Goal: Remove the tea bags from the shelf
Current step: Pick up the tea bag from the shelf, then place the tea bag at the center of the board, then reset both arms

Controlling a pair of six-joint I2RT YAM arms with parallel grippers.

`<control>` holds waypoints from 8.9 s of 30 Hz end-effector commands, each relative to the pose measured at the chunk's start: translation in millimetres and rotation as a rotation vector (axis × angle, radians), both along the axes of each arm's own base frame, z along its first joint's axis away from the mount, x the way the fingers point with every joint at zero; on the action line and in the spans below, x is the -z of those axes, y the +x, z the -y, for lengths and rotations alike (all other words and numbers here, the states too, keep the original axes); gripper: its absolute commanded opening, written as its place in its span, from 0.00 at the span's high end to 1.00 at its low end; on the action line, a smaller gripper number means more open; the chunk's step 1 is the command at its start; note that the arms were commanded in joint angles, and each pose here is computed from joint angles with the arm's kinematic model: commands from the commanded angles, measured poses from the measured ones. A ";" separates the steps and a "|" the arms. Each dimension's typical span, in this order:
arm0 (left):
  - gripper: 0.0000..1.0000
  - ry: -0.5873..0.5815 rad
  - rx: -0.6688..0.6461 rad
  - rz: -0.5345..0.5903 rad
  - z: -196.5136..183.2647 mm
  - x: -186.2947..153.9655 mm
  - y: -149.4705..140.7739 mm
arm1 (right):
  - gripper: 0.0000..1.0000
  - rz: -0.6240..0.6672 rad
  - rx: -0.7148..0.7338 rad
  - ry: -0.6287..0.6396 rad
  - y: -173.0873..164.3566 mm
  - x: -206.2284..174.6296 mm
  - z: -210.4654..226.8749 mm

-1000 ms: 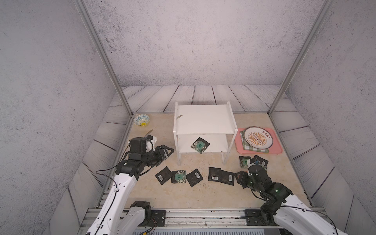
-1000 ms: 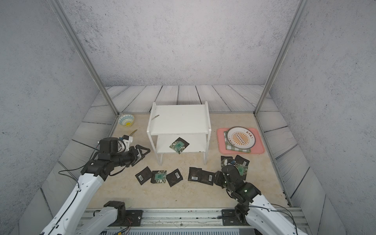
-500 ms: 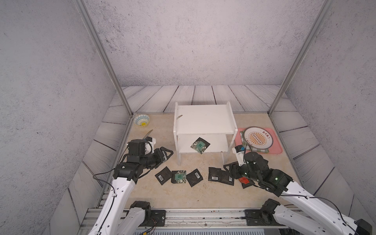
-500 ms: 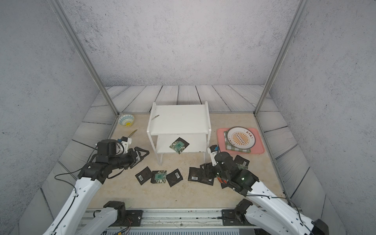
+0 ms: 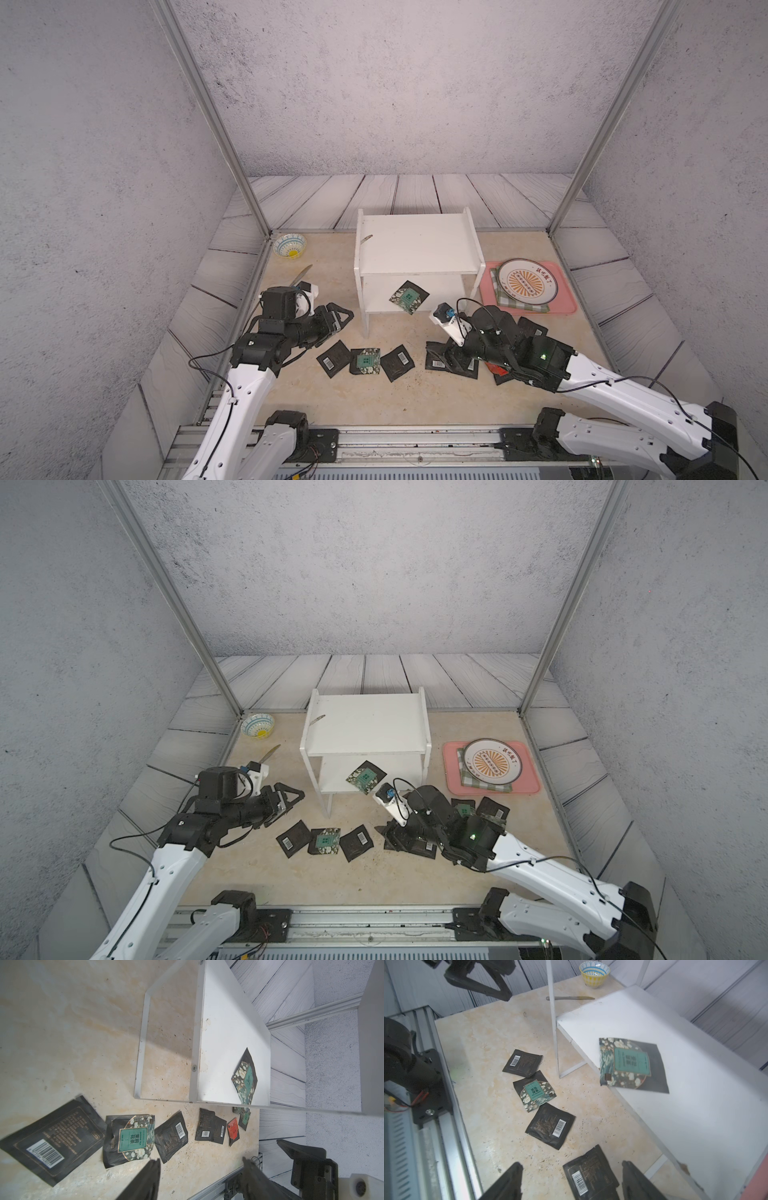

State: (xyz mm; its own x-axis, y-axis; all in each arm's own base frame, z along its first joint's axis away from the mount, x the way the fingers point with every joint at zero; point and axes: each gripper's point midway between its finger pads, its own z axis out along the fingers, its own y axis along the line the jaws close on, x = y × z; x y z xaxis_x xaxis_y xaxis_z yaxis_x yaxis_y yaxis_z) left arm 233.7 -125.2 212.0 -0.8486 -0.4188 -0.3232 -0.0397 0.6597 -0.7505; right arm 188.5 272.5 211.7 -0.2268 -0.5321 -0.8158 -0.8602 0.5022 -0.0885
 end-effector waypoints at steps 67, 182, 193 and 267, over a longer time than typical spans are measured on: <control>0.34 0.013 -0.004 0.034 -1.9 -11.4 9.5 | 0.98 0.339 -0.066 -0.192 50.4 -16.3 -40.5; 1.00 0.301 -0.493 -0.154 -95.9 86.1 -16.0 | 0.32 -0.452 0.293 0.570 -16.7 -63.8 31.8; 1.00 0.312 -0.619 -0.257 -126.4 124.8 -17.5 | 0.32 -0.456 0.300 0.569 -16.5 -59.6 32.6; 0.02 1.023 -0.433 0.338 -181.2 62.5 145.7 | 0.01 0.230 1.501 -0.083 182.8 93.5 315.4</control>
State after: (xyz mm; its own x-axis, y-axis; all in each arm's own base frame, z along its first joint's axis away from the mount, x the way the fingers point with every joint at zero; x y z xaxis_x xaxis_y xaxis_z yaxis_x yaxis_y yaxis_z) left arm 362.8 50.5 139.3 -0.5855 -0.1472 -0.7972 -0.3040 0.9515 0.0476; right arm 347.0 -48.9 98.0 -0.5567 0.0663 -0.8281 0.4744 0.8436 -0.2515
